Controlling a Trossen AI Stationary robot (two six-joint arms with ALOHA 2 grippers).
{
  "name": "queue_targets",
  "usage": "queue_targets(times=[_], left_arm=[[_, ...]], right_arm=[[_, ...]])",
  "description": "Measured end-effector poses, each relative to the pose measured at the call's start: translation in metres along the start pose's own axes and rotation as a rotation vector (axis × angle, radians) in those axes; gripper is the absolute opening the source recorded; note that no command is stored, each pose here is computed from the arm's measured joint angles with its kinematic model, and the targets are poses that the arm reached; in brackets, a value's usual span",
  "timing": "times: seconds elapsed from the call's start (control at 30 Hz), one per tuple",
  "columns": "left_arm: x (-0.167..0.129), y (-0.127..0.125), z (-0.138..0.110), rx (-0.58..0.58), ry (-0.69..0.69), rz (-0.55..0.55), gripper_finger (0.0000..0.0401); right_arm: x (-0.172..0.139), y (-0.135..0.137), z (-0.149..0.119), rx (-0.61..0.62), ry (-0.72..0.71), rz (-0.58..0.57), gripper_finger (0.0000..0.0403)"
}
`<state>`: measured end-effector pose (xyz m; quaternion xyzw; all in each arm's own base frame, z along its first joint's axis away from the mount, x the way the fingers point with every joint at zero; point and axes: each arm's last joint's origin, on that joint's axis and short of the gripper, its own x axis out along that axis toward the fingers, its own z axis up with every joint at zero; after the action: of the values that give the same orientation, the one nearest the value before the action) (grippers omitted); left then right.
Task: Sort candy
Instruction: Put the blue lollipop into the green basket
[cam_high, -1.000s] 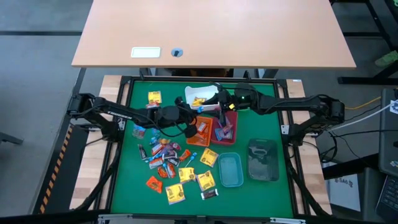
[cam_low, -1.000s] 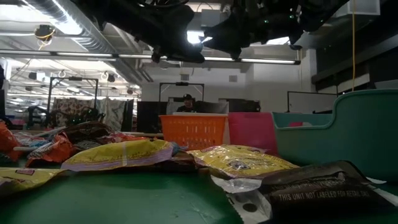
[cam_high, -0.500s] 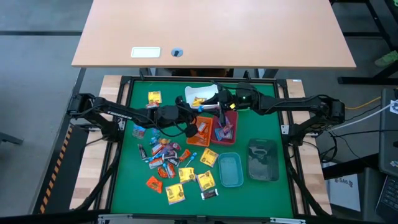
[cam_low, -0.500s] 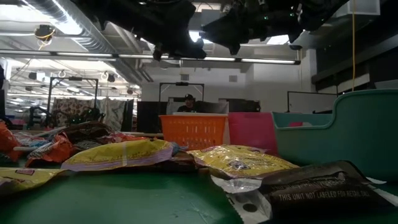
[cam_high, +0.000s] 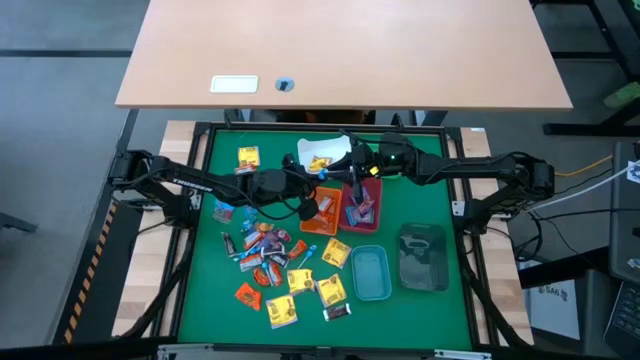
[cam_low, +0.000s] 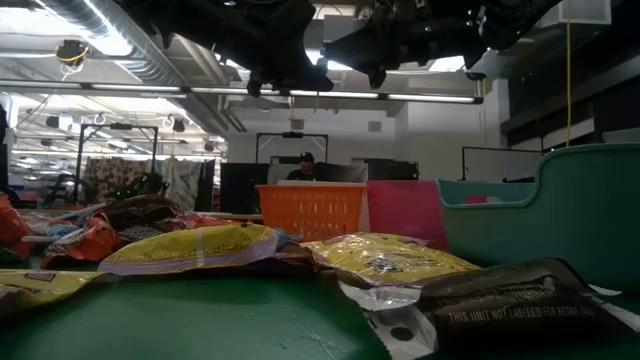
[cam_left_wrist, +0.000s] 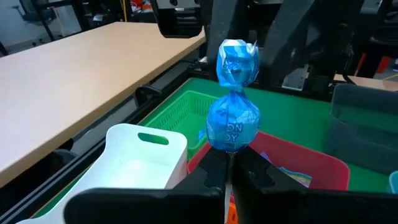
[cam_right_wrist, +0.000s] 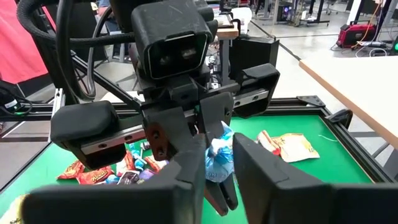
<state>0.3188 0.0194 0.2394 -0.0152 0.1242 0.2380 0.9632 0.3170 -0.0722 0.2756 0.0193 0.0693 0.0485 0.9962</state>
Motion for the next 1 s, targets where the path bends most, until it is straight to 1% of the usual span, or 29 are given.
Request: queue_targets(times=[0.17,0.3,0.47,0.57,0.67,0.83,0.93,1.0], left_arm=[[0.0,0.0,0.0,0.0,0.0,0.0,0.0],[0.0,0.0,0.0,-0.001,0.0,0.0,0.0],[0.0,0.0,0.0,-0.005,0.0,0.0,0.0004],[0.0,0.0,0.0,-0.01,0.0,0.0,0.0026],[0.0,0.0,0.0,-0.01,0.0,0.0,0.0061],[0.0,0.0,0.0,-0.01,0.0,0.0,0.0112],[0.0,0.0,0.0,-0.01,0.0,0.001,0.0127],[0.0,0.001,0.0,-0.01,0.001,0.006,0.0131]], right_arm=[[0.0,0.0,0.0,-0.003,0.0,0.0,0.0009],[0.0,0.0,0.0,-0.003,0.001,0.0,0.0012],[0.0,0.0,0.0,-0.003,0.002,-0.001,0.0003],[0.0,-0.001,0.0,-0.003,0.002,-0.02,0.0003],[-0.003,-0.003,0.002,-0.03,0.003,-0.034,0.0002],[-0.018,-0.014,0.01,-0.03,-0.001,-0.083,0.0001],[-0.032,-0.024,0.014,-0.012,0.024,-0.133,0.0001],[-0.044,-0.032,0.014,0.002,0.059,-0.17,0.0001]])
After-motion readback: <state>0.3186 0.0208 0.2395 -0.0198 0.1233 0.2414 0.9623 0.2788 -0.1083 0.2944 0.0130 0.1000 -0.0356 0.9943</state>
